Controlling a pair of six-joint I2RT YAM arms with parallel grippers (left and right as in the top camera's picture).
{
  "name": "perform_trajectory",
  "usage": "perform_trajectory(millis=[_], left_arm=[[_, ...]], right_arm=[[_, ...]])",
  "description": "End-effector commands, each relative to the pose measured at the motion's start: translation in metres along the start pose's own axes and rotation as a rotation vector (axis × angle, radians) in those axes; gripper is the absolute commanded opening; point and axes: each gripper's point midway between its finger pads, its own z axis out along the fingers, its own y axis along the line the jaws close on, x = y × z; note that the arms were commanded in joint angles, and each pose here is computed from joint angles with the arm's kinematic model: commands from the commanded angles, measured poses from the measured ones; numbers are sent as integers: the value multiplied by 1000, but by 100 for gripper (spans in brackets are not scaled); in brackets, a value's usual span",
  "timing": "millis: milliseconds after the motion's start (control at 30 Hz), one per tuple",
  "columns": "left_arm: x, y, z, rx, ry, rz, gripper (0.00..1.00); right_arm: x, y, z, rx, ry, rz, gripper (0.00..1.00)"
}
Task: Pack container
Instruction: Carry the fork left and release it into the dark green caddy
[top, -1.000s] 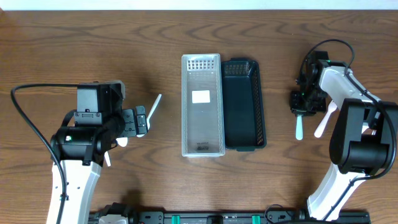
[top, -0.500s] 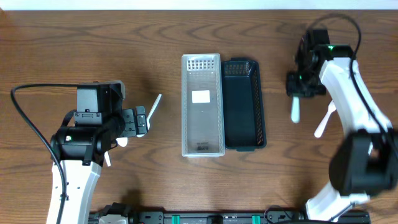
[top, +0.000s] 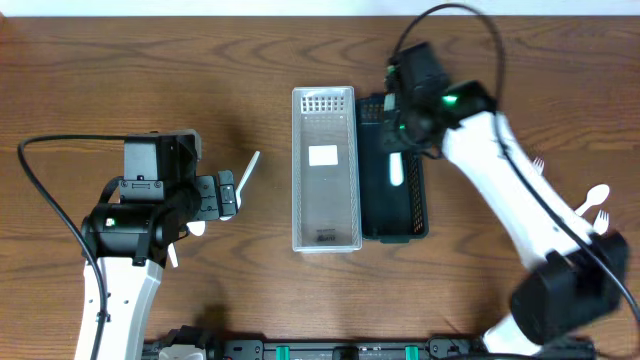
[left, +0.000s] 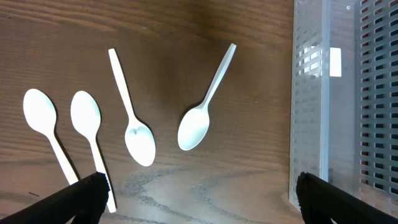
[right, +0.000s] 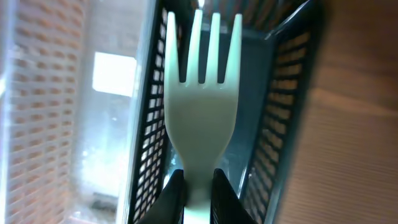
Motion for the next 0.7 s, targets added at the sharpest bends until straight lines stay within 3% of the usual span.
perform_trajectory(millis=[0, 33, 100, 167, 267, 333, 367, 400, 433, 467, 667], left_arm=[[-6, 2, -5, -11, -18, 3, 98], [-6, 2, -5, -11, -18, 3, 98], [-6, 2, -5, -10, -18, 3, 98], [-6, 2, -5, -11, -18, 3, 98], [-6, 2, -5, -11, -18, 3, 98], [-6, 2, -5, -11, -17, 3, 98], [-6, 2, -5, -11, -17, 3, 98], [-6, 2, -5, -11, -16, 3, 98], [-5, 2, -5, -11, -14, 3, 98], [-5, 2, -5, -11, -13, 3, 98], [-3, 2, -4, -13, -5, 2, 98]], right_arm=[[16, 0, 35, 32, 95, 11, 2], [19, -1, 42, 38, 113, 9, 6], [24, -2, 54, 45, 146, 9, 23], [25, -3, 58, 48, 155, 7, 26], [18, -1, 52, 36, 126, -27, 46], [10, 0, 40, 27, 95, -39, 48], [5, -1, 31, 25, 71, -35, 54], [-2, -4, 18, 27, 39, -26, 65], [-11, -10, 4, 37, -4, -2, 95], [-18, -18, -10, 52, -42, 38, 99], [-37, -104, -99, 125, -260, 307, 99]])
